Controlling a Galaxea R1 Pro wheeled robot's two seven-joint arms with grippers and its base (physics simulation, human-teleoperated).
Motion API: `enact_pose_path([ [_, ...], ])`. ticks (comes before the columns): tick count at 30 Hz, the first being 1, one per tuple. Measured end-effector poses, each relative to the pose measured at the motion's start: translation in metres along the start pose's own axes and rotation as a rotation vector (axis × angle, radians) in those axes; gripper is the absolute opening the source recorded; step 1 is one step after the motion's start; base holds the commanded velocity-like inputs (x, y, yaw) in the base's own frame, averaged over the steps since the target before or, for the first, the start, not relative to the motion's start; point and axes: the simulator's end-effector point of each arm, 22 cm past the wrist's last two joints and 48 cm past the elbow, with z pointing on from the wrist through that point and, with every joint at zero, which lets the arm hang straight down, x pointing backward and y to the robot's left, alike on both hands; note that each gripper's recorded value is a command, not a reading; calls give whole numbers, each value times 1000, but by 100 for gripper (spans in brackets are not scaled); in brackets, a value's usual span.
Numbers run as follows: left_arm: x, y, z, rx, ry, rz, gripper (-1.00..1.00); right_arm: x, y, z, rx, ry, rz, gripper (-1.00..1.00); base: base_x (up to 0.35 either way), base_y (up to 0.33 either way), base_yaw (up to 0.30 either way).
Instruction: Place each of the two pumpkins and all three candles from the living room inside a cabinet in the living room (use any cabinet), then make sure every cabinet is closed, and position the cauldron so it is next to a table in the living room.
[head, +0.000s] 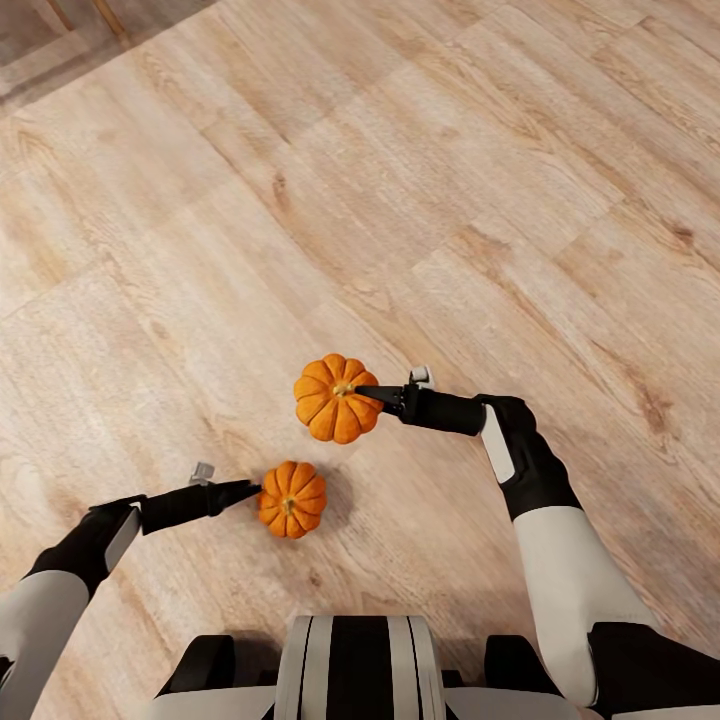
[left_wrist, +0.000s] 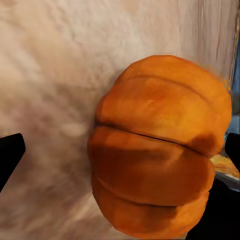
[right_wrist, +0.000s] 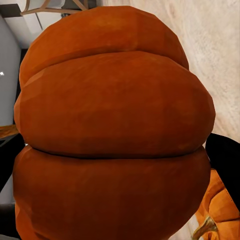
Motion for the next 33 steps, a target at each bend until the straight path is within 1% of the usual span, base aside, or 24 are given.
enact_pose_path([
  [5,2,-4,1,18,10,3,100,0,0,0,0,0,0,-100,0,0,0],
  [9,10,-8,5,28,43,9,100,0,0,0,1,0,0,-100,0,0,0],
  [12,13,-8,6,26,54,8,100,0,0,0,1,0,1,-100,0,0,0],
  [25,16,-8,9,26,61,-2,100,0,-1,-1,5,0,-2,-100,0,0,0],
  [27,16,-6,10,17,60,-4,100,0,0,-1,1,0,1,-100,0,0,0],
  [29,16,-1,11,-10,59,-13,100,1,0,0,-1,1,4,-100,0,0,0],
  [30,15,-1,12,-11,55,-25,100,1,0,0,0,1,4,-100,0,0,0],
  [33,15,0,12,-15,55,-31,100,1,0,0,-1,1,5,-100,0,0,0],
])
